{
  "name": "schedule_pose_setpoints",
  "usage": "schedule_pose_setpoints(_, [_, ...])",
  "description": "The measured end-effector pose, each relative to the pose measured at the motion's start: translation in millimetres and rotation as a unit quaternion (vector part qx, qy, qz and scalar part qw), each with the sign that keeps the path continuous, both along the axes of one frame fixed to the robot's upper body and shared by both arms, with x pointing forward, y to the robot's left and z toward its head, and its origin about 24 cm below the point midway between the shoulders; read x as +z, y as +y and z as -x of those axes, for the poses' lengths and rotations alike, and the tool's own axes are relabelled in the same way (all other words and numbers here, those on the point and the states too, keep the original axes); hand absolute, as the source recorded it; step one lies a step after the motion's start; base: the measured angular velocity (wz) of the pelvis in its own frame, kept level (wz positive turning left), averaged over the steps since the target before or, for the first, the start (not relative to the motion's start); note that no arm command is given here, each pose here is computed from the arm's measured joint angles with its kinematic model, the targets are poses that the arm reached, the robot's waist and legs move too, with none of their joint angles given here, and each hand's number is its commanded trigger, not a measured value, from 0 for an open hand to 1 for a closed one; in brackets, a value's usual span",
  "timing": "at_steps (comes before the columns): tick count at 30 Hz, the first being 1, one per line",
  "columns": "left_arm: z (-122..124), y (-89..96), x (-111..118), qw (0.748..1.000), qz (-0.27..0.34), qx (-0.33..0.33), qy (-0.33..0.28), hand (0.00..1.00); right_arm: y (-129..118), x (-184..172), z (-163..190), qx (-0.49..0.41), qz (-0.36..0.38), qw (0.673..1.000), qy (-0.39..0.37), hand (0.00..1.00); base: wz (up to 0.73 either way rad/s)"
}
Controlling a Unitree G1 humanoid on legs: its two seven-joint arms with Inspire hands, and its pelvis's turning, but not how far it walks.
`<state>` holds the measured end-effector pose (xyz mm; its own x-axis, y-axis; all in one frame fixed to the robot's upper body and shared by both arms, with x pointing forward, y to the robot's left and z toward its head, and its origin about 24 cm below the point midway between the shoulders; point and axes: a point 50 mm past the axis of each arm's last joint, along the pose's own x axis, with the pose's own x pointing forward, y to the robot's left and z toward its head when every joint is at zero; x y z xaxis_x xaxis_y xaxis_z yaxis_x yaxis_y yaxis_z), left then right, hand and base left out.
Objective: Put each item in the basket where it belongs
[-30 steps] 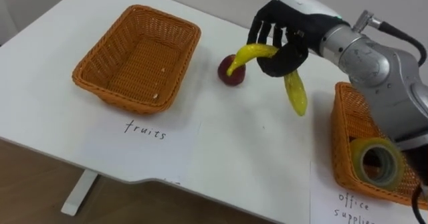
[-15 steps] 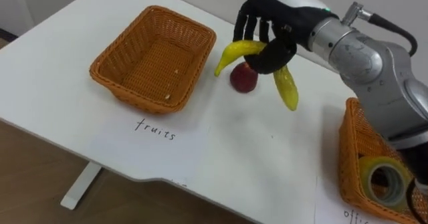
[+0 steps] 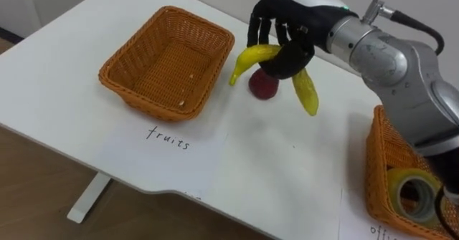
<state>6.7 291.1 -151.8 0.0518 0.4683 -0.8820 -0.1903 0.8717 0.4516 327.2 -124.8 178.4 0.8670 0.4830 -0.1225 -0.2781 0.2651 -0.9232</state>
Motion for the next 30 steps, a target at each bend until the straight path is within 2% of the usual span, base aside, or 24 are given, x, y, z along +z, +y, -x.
schedule_pose_setpoints(10, [-18,-1.2,0,1.000,-0.002,-0.010,-0.020,0.00,21,-4,-2,0.027,-0.025,0.999,0.009,1.00,0.03])
schedule_pose_setpoints(19, [-18,-0.3,1,1.000,-0.010,-0.012,-0.023,0.00,21,4,-9,0.008,-0.031,0.999,-0.029,1.00,0.03])
schedule_pose_setpoints(30, [-17,3.7,2,1.000,-0.007,-0.019,-0.021,0.00,32,-6,-6,0.026,-0.017,0.999,-0.023,1.00,0.02])
